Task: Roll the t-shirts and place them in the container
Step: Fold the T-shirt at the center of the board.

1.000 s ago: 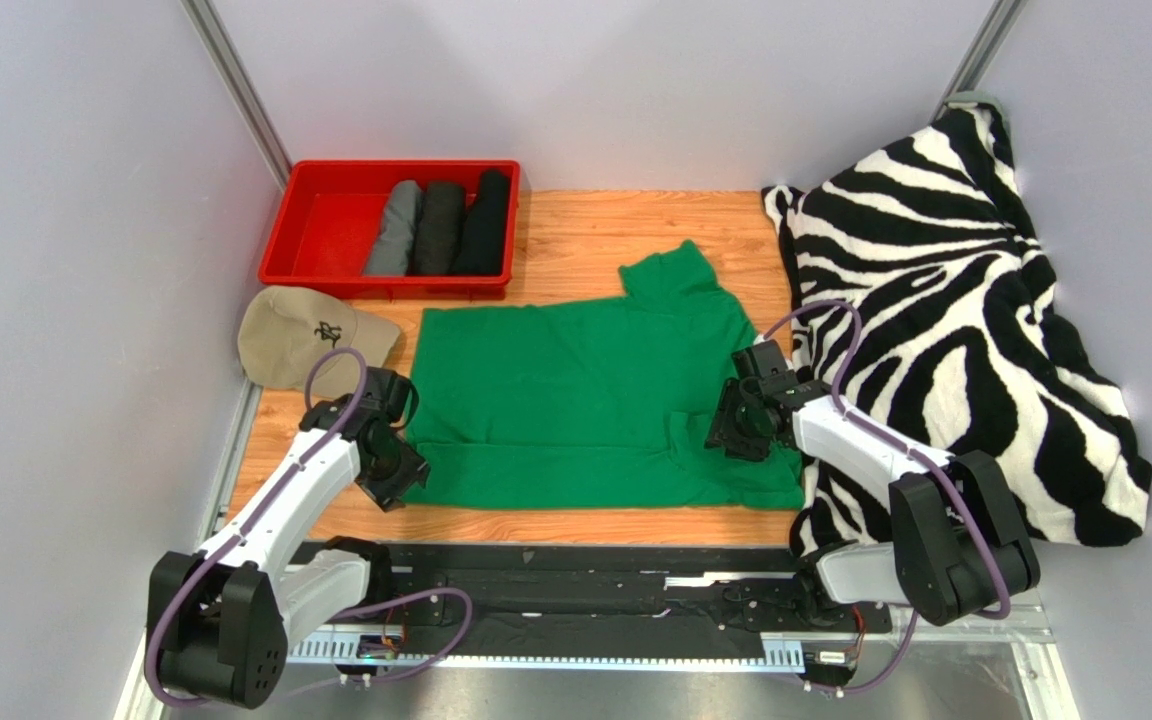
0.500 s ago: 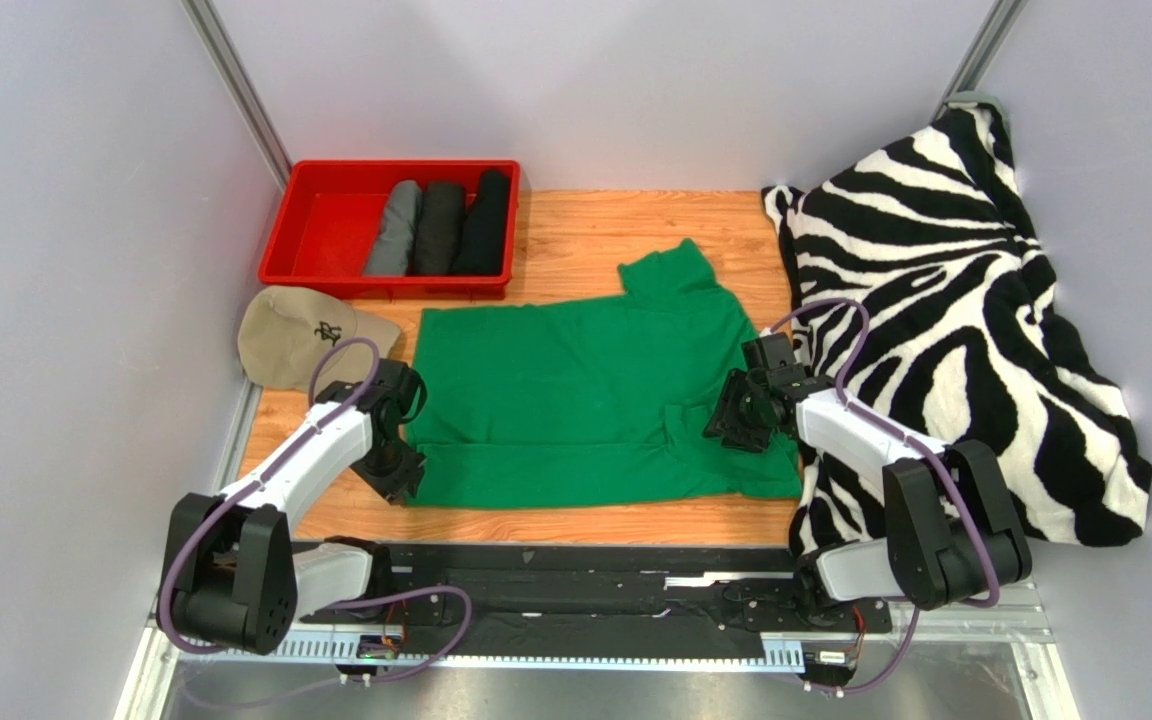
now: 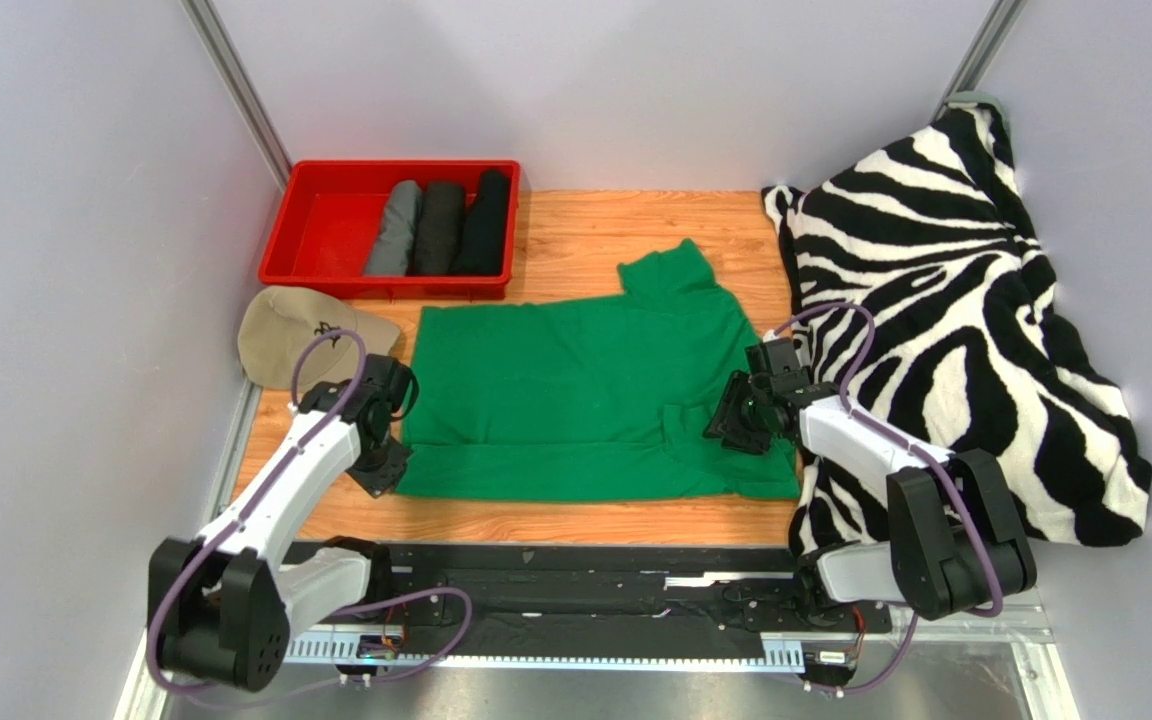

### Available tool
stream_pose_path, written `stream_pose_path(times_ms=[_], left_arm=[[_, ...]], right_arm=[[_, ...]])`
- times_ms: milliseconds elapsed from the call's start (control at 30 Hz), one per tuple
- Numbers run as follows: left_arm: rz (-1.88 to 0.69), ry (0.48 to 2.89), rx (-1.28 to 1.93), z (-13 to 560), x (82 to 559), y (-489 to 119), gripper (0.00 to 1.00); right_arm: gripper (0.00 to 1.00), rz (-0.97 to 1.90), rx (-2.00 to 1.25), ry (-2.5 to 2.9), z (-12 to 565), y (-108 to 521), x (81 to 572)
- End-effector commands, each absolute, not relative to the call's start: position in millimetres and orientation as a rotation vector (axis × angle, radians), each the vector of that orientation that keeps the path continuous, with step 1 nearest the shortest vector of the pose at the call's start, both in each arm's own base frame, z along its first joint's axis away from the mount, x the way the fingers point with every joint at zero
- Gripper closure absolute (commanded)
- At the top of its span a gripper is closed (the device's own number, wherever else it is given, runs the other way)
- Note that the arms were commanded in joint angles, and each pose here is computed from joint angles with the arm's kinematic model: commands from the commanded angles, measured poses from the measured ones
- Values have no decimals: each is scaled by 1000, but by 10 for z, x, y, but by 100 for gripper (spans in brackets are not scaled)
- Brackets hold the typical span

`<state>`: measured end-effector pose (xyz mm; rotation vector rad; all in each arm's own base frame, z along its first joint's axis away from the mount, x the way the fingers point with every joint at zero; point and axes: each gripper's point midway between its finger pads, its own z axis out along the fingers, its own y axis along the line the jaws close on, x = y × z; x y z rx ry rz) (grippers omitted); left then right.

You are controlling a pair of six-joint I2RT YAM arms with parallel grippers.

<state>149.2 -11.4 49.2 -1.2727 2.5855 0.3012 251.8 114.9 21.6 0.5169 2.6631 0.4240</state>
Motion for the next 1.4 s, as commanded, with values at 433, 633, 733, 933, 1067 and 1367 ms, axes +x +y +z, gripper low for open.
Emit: stream_pose_path(times_ms=[433, 633, 733, 933, 1067, 1367], left_arm=[[309, 2560, -1140, 965, 1540, -14, 67], [195, 2546, -935, 1174, 1992, -115, 49], [30, 2512, -822, 1259, 2401, -320, 54], [-112, 2461, -497, 1244, 3395, -634, 58], [-98, 2412, -367, 1254, 3911, -699, 58], [-20, 2479, -283, 1145, 4291, -706, 57]], right_arm=[[56, 259, 757, 2682, 35, 636, 2080], [57, 238, 748, 2665, 157, 556, 2139], [57, 283, 691, 2638, 324, 627, 2236], [56, 334, 469, 2476, 954, 794, 2700], [55, 379, 414, 2382, 1300, 910, 3256], [56, 274, 516, 2437, 1290, 864, 3917]])
